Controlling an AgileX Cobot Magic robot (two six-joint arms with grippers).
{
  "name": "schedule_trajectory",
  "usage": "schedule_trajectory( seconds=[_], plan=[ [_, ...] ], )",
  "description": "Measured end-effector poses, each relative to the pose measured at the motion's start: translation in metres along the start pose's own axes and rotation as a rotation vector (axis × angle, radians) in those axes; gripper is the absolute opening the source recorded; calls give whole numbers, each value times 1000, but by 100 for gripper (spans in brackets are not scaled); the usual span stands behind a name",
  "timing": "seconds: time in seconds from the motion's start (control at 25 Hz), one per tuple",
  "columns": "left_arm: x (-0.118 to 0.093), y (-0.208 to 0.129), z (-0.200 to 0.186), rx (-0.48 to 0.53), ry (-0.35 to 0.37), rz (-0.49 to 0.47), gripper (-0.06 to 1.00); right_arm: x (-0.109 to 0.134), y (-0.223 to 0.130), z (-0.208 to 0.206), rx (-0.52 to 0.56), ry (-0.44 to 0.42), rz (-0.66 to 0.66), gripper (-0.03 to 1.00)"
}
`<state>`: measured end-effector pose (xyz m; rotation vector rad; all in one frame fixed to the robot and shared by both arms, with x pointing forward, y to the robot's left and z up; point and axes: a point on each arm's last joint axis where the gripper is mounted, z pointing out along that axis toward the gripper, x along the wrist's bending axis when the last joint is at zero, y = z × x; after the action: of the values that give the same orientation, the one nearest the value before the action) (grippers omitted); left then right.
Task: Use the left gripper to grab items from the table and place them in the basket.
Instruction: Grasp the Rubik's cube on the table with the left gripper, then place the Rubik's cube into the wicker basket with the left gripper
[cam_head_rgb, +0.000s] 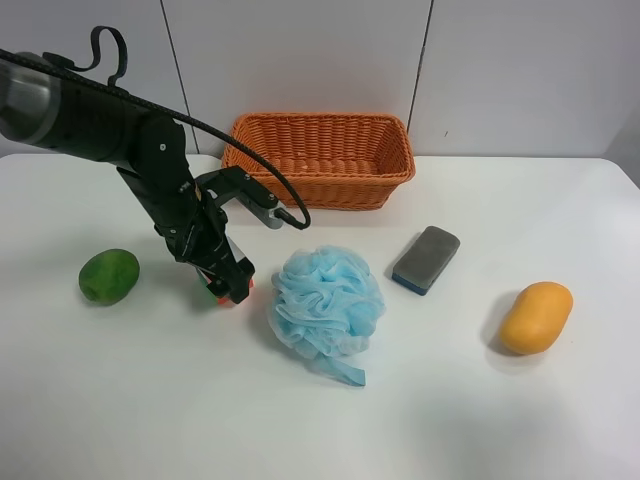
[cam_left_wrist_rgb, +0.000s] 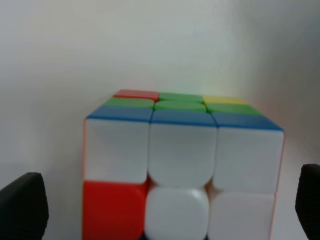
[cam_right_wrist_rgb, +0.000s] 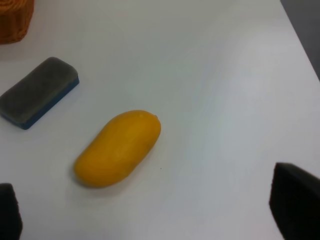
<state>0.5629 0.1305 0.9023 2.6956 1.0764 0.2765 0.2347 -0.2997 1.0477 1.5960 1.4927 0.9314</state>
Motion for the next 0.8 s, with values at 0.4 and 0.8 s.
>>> schedule_trajectory(
  seconds=[0.4,0.8],
  plan=[
    [-1,-1,13,5,-6,-8,94,0,0,0,0,0,0,99],
    [-1,-1,13,1,-5,-8,57,0,0,0,0,0,0,99]
  ],
)
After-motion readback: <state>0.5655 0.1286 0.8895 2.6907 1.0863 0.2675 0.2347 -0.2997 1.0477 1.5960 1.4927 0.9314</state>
